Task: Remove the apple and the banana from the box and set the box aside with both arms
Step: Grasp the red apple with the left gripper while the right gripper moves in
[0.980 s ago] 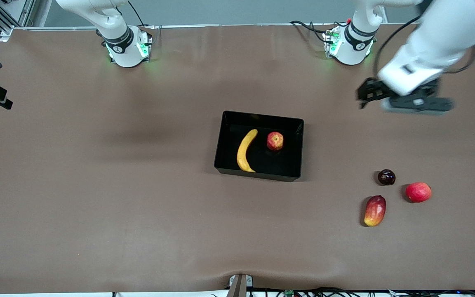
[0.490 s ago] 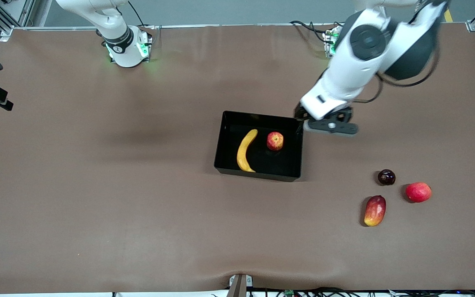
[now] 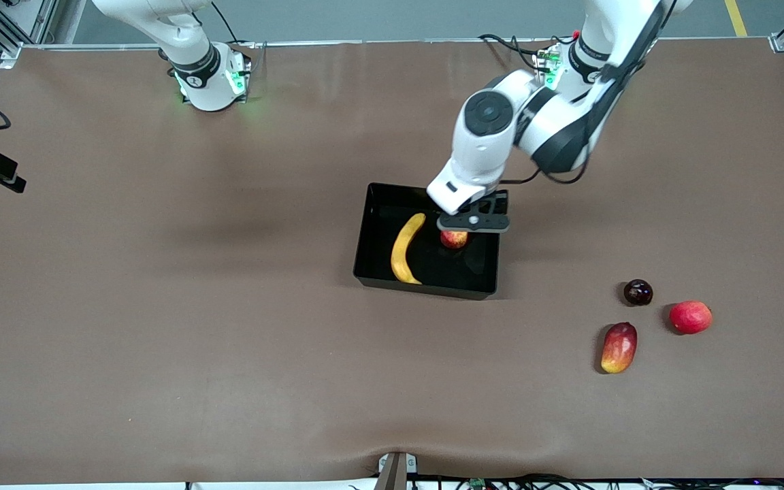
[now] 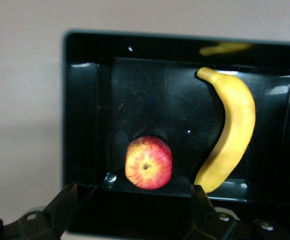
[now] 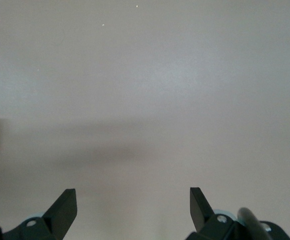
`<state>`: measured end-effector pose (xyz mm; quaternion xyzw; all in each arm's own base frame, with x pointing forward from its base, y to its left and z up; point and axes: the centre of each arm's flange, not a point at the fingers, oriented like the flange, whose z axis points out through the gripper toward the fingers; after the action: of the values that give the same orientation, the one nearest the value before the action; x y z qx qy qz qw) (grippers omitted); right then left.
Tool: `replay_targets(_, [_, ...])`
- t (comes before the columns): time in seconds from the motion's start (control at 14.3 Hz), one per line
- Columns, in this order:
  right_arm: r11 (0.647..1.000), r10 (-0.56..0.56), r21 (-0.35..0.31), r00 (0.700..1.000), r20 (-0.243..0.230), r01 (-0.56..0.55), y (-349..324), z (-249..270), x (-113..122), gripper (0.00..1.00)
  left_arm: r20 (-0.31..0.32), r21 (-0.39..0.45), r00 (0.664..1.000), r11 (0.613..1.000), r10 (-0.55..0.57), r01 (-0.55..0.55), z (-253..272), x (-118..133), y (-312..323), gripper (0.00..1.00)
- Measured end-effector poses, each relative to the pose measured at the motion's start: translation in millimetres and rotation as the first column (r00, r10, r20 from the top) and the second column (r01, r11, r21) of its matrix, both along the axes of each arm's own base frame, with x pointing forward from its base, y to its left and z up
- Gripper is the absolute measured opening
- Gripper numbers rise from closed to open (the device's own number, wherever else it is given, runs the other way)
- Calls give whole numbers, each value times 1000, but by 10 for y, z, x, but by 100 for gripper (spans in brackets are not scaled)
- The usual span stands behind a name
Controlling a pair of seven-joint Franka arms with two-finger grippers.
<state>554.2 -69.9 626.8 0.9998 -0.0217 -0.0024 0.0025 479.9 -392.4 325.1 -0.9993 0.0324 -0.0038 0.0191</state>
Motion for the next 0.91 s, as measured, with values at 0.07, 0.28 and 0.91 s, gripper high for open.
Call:
replay_targets(0.07, [1000,0,-1,1000,-6,0,2,-40,23,100,-11,3,1000,1000,-3,3,-165,8,-12,100])
replay_targets(0.28, [1000,5,-3,1000,17,-5,30,-132,142,100,-40,5,999,1000,-7,7,-524,40,0,100])
replay_targets(0.91, [999,37,-22,998,-52,-39,266,-915,612,100,-110,18,994,1000,-11,13,-996,-34,-16,100])
